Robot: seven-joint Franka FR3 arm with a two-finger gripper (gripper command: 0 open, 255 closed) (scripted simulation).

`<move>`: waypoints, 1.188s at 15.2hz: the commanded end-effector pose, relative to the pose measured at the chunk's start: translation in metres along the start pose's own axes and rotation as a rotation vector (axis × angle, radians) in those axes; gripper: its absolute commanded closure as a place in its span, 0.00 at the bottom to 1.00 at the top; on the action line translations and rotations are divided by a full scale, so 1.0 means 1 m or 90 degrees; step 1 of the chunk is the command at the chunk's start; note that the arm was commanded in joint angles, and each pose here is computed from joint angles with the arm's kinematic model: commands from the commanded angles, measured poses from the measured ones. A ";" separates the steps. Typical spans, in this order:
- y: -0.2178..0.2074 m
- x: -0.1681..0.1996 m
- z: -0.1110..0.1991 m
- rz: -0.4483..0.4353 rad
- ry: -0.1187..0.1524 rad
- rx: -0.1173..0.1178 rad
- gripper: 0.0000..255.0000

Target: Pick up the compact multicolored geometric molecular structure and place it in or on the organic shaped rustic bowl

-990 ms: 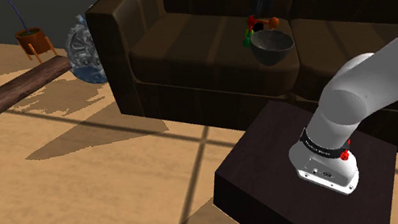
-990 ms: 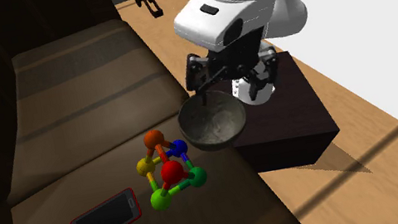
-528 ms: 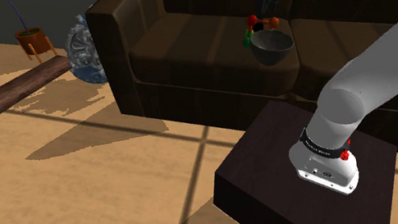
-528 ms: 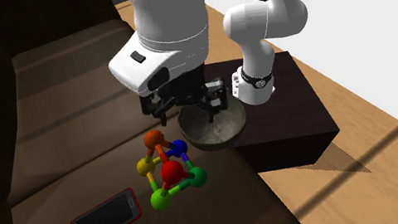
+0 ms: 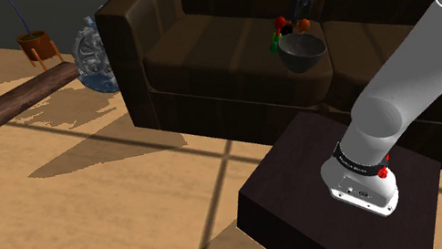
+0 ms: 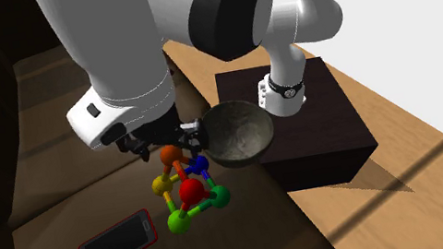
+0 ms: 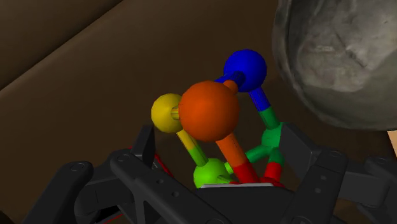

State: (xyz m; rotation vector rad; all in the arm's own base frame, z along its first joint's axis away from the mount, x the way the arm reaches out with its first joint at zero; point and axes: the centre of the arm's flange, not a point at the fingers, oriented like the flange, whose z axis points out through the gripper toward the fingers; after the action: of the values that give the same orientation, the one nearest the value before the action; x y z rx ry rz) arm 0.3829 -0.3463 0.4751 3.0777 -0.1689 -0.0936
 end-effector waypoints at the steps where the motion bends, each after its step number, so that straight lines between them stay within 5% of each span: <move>1: 0.002 0.002 0.011 0.001 0.000 0.000 0.00; 13: 0.002 0.002 0.035 0.001 0.000 0.000 0.00; 14: 0.002 0.002 0.035 0.001 0.000 0.000 1.00; 18: 0.002 0.002 0.035 0.001 0.000 0.000 1.00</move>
State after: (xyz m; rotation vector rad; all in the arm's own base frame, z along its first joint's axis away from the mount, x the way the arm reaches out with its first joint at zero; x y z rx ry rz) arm 0.3820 -0.3503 0.4407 3.0768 -0.1709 -0.0930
